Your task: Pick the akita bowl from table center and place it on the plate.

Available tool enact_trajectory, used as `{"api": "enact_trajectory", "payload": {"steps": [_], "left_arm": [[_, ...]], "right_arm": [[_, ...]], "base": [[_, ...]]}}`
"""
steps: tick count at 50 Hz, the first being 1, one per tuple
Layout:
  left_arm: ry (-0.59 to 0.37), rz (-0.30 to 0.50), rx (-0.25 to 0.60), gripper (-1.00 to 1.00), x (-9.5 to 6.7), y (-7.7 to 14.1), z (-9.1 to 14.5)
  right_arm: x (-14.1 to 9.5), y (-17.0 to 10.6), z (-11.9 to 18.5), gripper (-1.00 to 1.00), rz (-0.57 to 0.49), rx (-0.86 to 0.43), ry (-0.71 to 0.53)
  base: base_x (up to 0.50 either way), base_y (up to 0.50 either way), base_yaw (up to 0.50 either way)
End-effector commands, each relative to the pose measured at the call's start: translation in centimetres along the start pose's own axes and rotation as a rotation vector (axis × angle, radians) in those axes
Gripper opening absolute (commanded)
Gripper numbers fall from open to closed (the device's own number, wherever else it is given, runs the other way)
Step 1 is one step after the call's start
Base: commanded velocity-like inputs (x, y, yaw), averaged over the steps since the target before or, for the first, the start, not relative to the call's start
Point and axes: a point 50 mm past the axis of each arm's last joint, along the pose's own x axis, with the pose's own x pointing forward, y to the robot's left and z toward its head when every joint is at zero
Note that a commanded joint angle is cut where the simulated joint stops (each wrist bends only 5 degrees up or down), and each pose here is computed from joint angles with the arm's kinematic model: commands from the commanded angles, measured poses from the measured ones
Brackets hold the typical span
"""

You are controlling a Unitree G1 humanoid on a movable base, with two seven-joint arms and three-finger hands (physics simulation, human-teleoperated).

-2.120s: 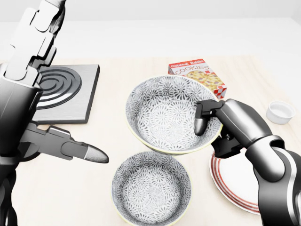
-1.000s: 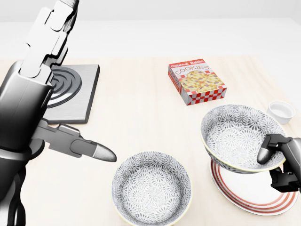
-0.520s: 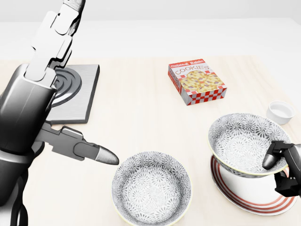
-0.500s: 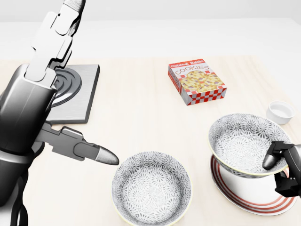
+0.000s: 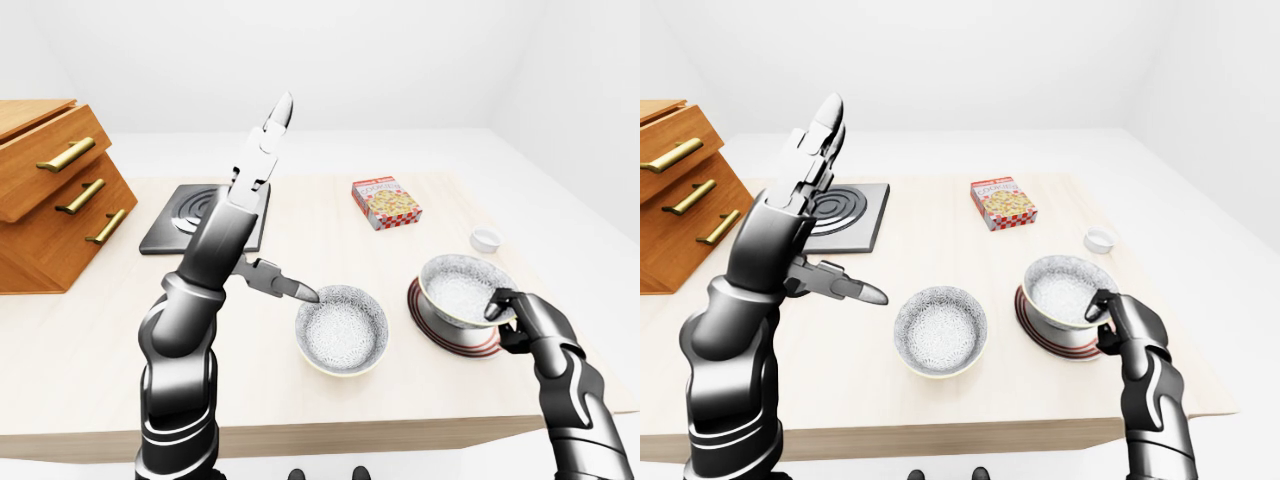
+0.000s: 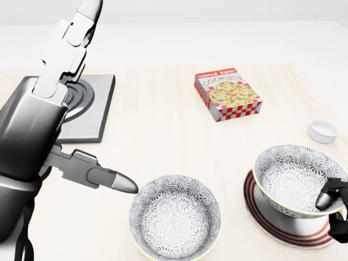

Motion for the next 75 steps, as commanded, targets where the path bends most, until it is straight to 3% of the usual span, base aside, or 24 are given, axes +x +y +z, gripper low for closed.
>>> {"api": "enact_trajectory", "payload": {"steps": [1, 13, 14, 15, 17, 18, 35, 41, 46, 49, 58, 61, 67, 75], "left_arm": [[0.005, -0.003, 0.0, 1.0, 0.0, -0.1, -0.1], [0.008, -0.002, -0.001, 1.0, 0.0, 0.0, -0.2], [0.009, -0.003, -0.001, 1.0, 0.0, 0.0, -0.2], [0.009, -0.004, -0.001, 1.0, 0.0, 0.0, -0.2], [0.008, -0.004, 0.0, 1.0, 0.0, 0.0, -0.2], [0.008, -0.002, 0.0, 1.0, 0.0, 0.0, -0.2], [0.006, 0.001, 0.001, 1.0, 0.0, 0.1, -0.2], [0.005, 0.006, 0.0, 1.0, 0.0, 0.1, -0.1], [-0.001, 0.01, 0.005, 1.0, 0.0, 0.2, 0.0], [0.001, 0.014, 0.002, 1.0, -0.1, 0.3, 0.0], [-0.011, 0.031, 0.002, 1.0, 0.0, 0.8, 0.1], [-0.014, 0.046, 0.0, 1.0, 0.0, 0.9, 0.1], [-0.026, 0.05, -0.004, 1.0, 0.1, 1.0, 0.3], [-0.03, 0.057, -0.009, 1.0, 0.1, 1.1, 0.3]], "right_arm": [[-0.5, 0.1, -1.2, -1.0, -0.036, 0.126, 0.024], [-0.8, 0.2, -1.2, -1.0, -0.026, 0.119, 0.023], [-0.8, 0.2, -1.1, -0.85, -0.027, 0.117, 0.021], [-0.7, 0.2, -1.0, -0.2, -0.026, 0.115, 0.018], [-0.8, 0.2, -1.0, 0.11, -0.024, 0.114, 0.018], [-0.7, 0.3, -0.9, 1.0, -0.023, 0.112, 0.014], [-2.0, -0.8, -0.8, 1.0, -0.023, 0.097, -0.01], [-4.8, -3.8, 3.1, 1.0, -0.006, 0.105, -0.192], [-8.1, -8.5, 7.1, 1.0, -0.057, 0.063, -0.414], [-9.8, -10.5, 9.0, 1.0, -0.158, 0.078, -0.544], [-11.8, -11.6, 12.2, 1.0, -0.191, 0.182, -0.819], [-12.2, -11.8, 13.5, 1.0, -0.211, 0.302, -0.942], [-11.4, -10.9, 14.6, 1.0, -0.198, 0.484, -1.01], [-11.3, -10.0, 15.4, 1.0, -0.146, 0.56, -1.052]], "base": [[0.0, 0.0, 0.0], [0.0, 0.0, 0.0], [0.0, 0.0, 0.0], [0.0, 0.0, 0.0], [0.0, 0.0, 0.0], [0.0, 0.0, 0.0], [0.0, 0.0, 0.0], [0.0, 0.0, 0.0], [0.0, 0.0, 0.0], [0.0, 0.0, 0.0], [0.0, 0.0, 0.0], [0.0, 0.0, 0.0], [0.0, 0.0, 0.0], [0.0, 0.0, 0.0]]}}
